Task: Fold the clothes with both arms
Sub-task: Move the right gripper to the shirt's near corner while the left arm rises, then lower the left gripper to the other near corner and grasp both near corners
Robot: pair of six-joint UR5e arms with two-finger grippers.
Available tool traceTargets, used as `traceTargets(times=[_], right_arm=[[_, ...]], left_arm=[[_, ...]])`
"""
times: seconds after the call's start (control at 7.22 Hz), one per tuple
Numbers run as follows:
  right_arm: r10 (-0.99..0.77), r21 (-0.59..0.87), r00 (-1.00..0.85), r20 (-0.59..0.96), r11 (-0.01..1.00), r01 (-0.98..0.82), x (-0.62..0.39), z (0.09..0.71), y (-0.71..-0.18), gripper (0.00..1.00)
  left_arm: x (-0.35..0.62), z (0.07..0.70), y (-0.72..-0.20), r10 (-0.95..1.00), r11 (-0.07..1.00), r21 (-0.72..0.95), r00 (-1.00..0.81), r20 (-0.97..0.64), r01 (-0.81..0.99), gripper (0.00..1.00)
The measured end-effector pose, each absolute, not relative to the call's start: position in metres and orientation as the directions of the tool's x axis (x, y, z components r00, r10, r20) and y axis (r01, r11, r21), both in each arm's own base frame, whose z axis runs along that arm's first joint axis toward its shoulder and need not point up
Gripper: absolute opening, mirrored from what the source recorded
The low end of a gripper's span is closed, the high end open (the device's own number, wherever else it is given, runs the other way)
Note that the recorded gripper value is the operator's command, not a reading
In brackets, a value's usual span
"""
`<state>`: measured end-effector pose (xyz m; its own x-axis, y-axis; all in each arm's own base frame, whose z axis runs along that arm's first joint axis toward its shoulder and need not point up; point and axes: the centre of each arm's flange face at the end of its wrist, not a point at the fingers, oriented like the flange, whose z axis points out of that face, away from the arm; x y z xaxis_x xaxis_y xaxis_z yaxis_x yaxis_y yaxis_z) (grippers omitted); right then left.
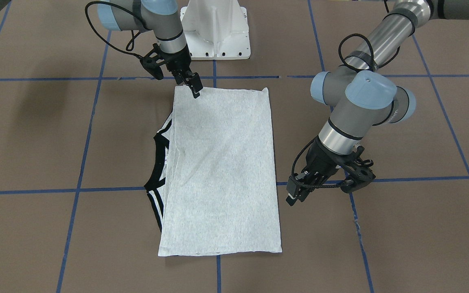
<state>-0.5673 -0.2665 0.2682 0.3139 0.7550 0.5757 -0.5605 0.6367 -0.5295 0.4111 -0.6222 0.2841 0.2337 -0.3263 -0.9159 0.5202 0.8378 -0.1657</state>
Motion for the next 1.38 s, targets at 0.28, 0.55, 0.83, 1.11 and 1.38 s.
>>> traceTargets(times=[0.28,0.55,0.83,1.11,1.38], right_arm=[[0.758,-0.523,0.312,0.573,0.631,-0.573,-0.572,0.274,-0.266,0.89],[0.761,-0.520,0.311,0.569,0.626,-0.581,-0.575,0.278,-0.267,0.82],[0.764,-0.520,0.311,0.566,0.623,-0.585,-0.579,0.279,-0.268,0.21],[0.780,-0.533,0.295,0.552,0.603,-0.594,-0.580,0.279,-0.268,0.00],[0.787,-0.540,0.282,0.549,0.591,-0.600,-0.578,0.278,-0.267,0.00]], left_arm=[[0.409,0.286,-0.620,-0.326,0.837,-0.165,0.233,-0.916,0.522,0.46],[0.404,0.292,-0.615,-0.328,0.835,-0.164,0.235,-0.915,0.525,0.46],[0.398,0.301,-0.609,-0.330,0.834,-0.165,0.237,-0.914,0.526,0.46],[0.395,0.301,-0.606,-0.327,0.834,-0.163,0.235,-0.915,0.527,0.46],[0.393,0.300,-0.606,-0.326,0.834,-0.162,0.234,-0.916,0.527,0.46]])
